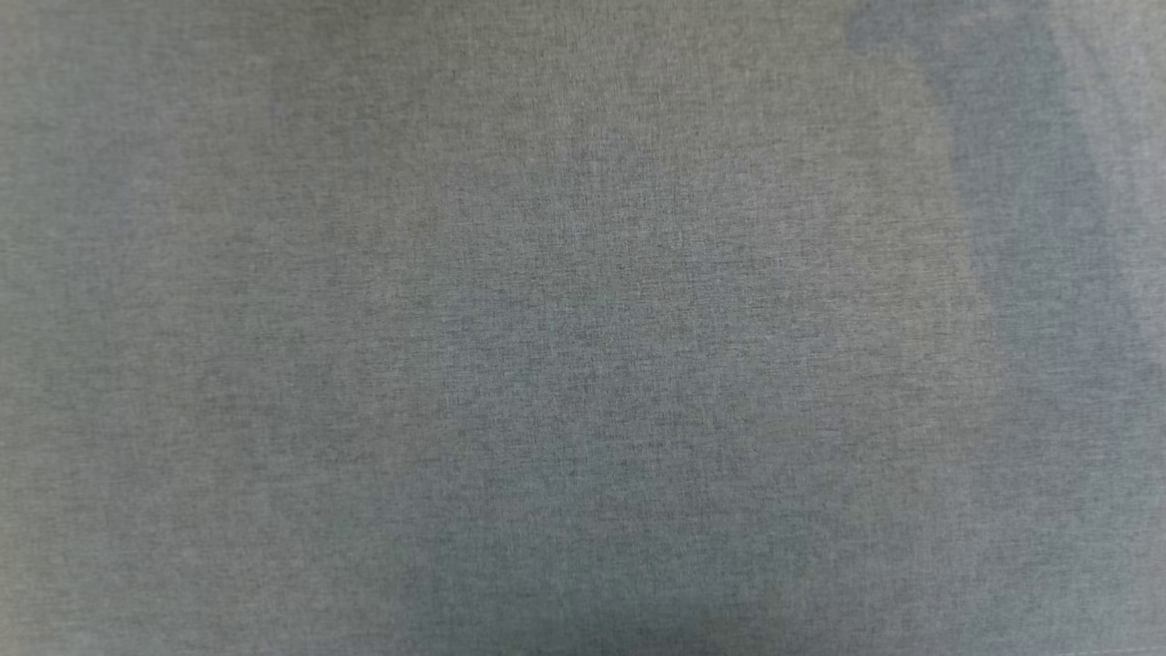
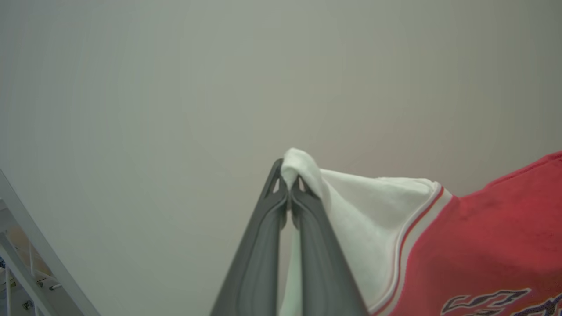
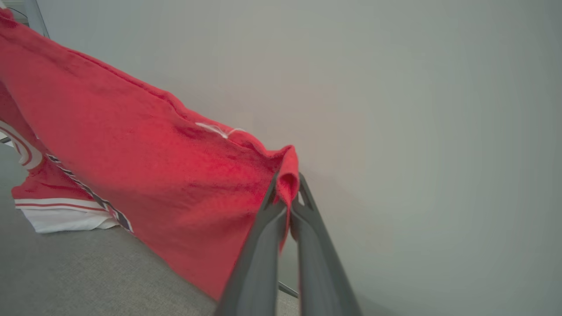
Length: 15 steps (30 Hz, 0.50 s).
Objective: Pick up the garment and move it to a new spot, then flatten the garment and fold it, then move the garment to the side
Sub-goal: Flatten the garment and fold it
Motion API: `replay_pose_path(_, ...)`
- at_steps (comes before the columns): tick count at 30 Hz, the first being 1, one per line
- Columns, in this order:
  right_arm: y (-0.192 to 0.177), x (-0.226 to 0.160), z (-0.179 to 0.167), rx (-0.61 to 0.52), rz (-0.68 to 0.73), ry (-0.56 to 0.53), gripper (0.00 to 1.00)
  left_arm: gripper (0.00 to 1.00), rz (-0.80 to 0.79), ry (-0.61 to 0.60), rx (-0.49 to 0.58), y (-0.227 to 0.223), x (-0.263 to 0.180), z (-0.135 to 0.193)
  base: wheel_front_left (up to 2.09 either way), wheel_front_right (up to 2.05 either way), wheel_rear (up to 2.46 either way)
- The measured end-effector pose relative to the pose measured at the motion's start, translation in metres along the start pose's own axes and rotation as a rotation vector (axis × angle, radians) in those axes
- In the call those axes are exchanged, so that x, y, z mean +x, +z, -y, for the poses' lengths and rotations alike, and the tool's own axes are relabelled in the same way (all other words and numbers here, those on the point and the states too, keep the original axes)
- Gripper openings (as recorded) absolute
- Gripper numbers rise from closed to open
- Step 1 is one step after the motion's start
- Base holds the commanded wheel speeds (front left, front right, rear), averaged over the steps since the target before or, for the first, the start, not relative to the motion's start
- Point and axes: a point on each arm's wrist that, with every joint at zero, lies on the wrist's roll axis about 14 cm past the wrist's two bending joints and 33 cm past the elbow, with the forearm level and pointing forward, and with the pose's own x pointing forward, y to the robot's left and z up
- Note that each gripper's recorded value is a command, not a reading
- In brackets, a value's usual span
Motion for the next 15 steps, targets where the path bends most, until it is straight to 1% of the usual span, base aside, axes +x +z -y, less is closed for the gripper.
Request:
replay_pose_path(5, -0.027, -0.026, -0.022, 0.028, -0.072, 0.059, 0.00, 0.00, -0.070, -0.012, -0.053, -0.019, -0.044, 0.017, 0.00, 0.00, 0.00)
replay_pose_path(9, -0.050, -0.056, -0.043, 0.065, -0.134, 0.109, 0.00, 0.00, -0.138, 0.012, -0.109, -0.032, -0.090, 0.027, 0.00, 0.00, 0.00)
replay_pose_path(15, -0.077, -0.107, -0.074, 0.120, -0.224, 0.178, 0.00, 0.00, -0.250, 0.052, -0.154, -0.043, -0.167, 0.040, 0.00, 0.00, 0.00)
